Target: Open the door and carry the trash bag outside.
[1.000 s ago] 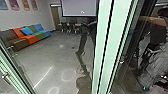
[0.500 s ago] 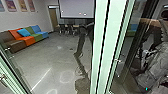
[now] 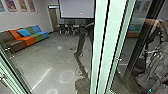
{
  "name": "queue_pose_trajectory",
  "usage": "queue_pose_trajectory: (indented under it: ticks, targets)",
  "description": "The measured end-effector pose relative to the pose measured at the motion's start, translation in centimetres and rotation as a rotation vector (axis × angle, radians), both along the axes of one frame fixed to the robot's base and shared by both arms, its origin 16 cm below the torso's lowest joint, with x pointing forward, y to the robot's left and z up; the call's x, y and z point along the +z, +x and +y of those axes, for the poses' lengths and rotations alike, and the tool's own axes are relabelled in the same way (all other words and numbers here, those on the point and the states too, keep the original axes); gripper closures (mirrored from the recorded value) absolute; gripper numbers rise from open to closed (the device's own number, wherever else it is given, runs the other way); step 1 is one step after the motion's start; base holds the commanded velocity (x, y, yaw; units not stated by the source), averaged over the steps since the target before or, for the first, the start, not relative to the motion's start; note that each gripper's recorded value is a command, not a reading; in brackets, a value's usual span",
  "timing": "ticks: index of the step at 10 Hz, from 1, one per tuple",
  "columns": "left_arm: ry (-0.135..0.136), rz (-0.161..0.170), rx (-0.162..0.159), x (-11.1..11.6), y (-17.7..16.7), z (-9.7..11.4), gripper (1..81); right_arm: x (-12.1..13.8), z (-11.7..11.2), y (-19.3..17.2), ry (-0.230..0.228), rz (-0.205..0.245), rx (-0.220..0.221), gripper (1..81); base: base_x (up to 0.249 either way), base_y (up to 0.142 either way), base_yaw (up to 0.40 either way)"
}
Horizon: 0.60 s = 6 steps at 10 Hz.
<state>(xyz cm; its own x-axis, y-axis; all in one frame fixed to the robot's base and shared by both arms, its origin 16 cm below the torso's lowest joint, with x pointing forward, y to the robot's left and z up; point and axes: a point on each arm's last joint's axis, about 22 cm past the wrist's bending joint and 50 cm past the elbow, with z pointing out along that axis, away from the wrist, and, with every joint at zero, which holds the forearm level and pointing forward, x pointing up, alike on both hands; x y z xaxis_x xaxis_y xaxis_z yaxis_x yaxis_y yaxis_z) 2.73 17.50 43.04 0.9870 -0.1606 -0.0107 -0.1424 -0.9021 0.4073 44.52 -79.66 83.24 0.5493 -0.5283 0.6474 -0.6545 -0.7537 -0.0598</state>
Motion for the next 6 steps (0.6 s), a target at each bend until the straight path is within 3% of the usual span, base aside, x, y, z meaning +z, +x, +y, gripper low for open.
queue_pose_trajectory:
  ticks: [6]
  targets:
    - [-0.002,0.0,0.0,0.01,-0.01,-0.16,81.1,0.96,-0.89,0.09,-0.023,-0.025,0.002,1.0,0.0,0.0,0.0]
